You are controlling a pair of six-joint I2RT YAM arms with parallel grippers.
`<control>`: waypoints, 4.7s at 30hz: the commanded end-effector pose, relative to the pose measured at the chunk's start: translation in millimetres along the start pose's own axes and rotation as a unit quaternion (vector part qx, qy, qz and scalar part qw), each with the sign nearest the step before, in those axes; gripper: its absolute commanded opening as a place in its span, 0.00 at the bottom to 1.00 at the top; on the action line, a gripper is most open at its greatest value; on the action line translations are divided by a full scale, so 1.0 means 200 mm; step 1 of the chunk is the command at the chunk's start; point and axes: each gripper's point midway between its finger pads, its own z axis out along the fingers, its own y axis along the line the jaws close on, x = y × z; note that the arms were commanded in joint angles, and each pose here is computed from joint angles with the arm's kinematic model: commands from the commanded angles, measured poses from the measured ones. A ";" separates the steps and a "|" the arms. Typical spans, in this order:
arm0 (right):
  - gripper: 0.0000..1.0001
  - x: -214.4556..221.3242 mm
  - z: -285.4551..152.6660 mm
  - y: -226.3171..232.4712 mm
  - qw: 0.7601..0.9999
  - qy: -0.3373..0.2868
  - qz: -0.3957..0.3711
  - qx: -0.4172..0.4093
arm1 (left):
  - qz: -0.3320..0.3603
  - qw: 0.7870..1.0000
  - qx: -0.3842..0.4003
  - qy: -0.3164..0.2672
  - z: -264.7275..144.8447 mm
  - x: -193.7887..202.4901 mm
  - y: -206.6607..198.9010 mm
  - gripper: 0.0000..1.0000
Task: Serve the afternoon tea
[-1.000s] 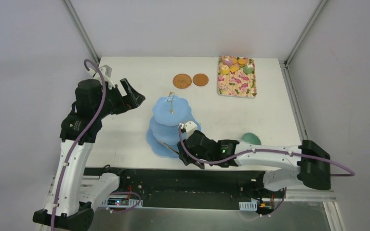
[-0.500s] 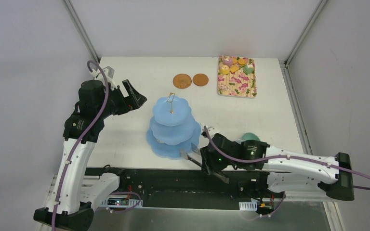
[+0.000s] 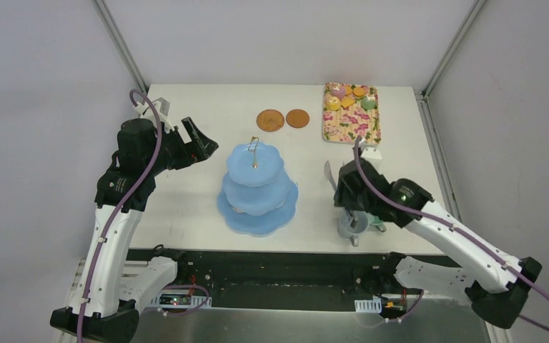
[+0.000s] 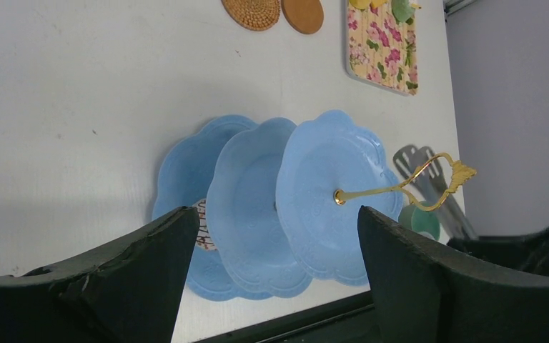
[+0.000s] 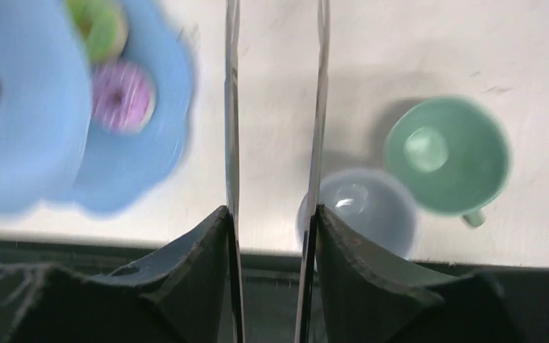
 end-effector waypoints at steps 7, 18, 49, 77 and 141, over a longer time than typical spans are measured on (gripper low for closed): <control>0.50 -0.77 0.42 -0.35 0.988 -0.039 0.145 0.028 | 0.016 0.999 0.006 -0.031 -0.03 -0.08 -0.03 0.85; 0.59 -1.24 0.77 -0.43 0.960 -0.004 0.270 -0.073 | 0.035 0.999 0.000 -0.026 -0.05 -0.05 0.00 0.86; 0.51 -1.33 1.27 -0.35 0.983 0.019 0.180 0.008 | 0.051 0.998 -0.020 -0.013 0.01 -0.04 0.05 0.87; 0.51 -1.28 1.43 -0.34 0.993 0.029 0.075 0.083 | 0.048 0.999 -0.016 -0.015 0.03 -0.06 0.04 0.87; 0.41 -0.23 0.07 0.59 0.941 0.092 -0.030 -0.325 | 0.020 1.000 0.006 -0.018 0.02 -0.06 -0.01 0.86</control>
